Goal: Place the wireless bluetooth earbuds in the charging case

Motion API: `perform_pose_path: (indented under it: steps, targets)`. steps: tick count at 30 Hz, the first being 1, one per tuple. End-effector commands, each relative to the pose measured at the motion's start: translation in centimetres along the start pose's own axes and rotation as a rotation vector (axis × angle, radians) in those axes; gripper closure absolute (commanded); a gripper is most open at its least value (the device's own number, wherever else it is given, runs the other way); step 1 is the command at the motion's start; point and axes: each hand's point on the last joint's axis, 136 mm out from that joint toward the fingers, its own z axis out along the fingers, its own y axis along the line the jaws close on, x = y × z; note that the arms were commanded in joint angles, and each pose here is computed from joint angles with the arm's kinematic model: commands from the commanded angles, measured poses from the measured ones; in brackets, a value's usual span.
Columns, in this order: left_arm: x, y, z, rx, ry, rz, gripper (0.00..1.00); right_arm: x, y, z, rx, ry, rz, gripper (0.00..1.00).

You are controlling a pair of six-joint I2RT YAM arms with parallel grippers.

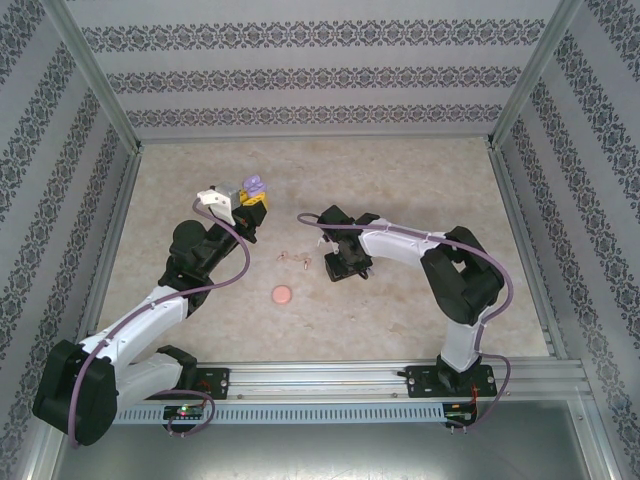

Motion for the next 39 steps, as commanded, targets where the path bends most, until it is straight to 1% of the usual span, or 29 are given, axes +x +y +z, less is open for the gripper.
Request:
perform_pose_path:
  steps: [1, 8, 13, 20, 24, 28, 33, 39]
  targets:
    - [-2.2, -1.4, -0.2, 0.054, -0.069, 0.014, 1.00, -0.1, -0.8, 0.8, 0.019, 0.011, 0.016, 0.59]
    - [-2.5, -1.9, -0.1, 0.075, -0.074, 0.025, 1.00, -0.3, -1.1, 0.7, 0.010, 0.015, 0.033, 0.59]
    - [-1.9, -1.8, 0.0, 0.077, -0.056, 0.028, 1.00, -0.8, -1.0, -0.2, 0.001, -0.015, 0.039, 0.59]
    - [-1.7, -1.8, 0.0, 0.076, -0.053, 0.023, 1.00, -1.2, -1.6, -0.5, 0.005, -0.024, 0.044, 0.58]
    - [-1.8, -1.9, 0.0, 0.079, -0.057, 0.018, 1.00, -1.3, -2.1, -1.8, 0.001, -0.060, 0.055, 0.58]
    - [-1.8, -2.1, 0.0, 0.083, -0.056, 0.017, 1.00, -1.7, -2.1, -3.5, -0.051, -0.101, 0.083, 0.58]
    - [-1.5, -2.2, 0.0, 0.085, -0.049, 0.020, 1.00, -2.1, -1.2, -4.2, -0.088, -0.108, 0.103, 0.57]
    - [-1.4, -2.2, 0.0, 0.085, -0.048, 0.020, 1.00, -2.7, 0.0, -3.5, -0.059, -0.091, 0.165, 0.53]
